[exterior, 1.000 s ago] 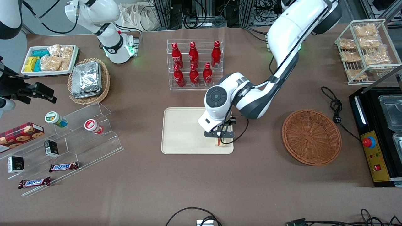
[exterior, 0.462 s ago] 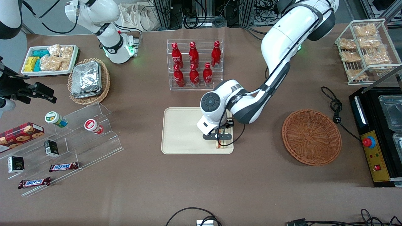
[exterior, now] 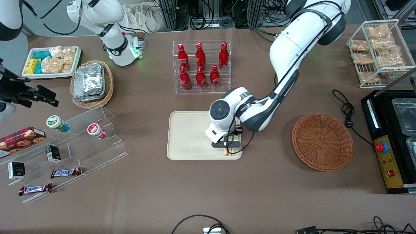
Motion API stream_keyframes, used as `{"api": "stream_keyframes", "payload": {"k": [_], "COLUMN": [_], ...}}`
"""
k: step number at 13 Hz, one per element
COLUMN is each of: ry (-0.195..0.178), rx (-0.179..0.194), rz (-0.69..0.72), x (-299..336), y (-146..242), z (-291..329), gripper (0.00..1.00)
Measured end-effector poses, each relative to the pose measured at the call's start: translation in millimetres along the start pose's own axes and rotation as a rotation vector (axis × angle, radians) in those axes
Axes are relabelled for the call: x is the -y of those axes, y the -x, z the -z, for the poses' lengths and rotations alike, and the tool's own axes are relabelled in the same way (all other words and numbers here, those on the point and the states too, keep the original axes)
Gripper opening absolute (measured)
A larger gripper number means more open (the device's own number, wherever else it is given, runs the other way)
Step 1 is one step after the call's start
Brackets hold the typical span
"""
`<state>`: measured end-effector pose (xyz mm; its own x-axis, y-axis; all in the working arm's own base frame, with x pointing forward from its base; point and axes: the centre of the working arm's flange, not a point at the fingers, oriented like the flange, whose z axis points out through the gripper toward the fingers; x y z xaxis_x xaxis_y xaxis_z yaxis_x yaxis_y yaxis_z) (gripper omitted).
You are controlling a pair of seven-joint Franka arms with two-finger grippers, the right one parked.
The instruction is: Place sandwich from basket to tray
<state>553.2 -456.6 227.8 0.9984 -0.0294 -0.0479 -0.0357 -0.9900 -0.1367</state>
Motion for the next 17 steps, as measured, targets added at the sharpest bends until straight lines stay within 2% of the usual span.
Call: {"api": "stream_keyframes", "payload": {"k": [5,6,8,13,17], "ry": [-0.004,-0.002,0.005,0.035,0.065], "rx": [-0.012,-0.016,-0.029,-0.107,-0.072], "rz": [0.0,0.0,0.001,0.044,0.034], "x": [-0.4,-0.6,-0.3,20.3,93.8], "y": [-0.5,-0.8,-1.7,-13.1,-31.8], "z": [1.0,2.8,12.0,77.0,147.2], "gripper": [0.95,1.0,1.0,1.0,1.0]}}
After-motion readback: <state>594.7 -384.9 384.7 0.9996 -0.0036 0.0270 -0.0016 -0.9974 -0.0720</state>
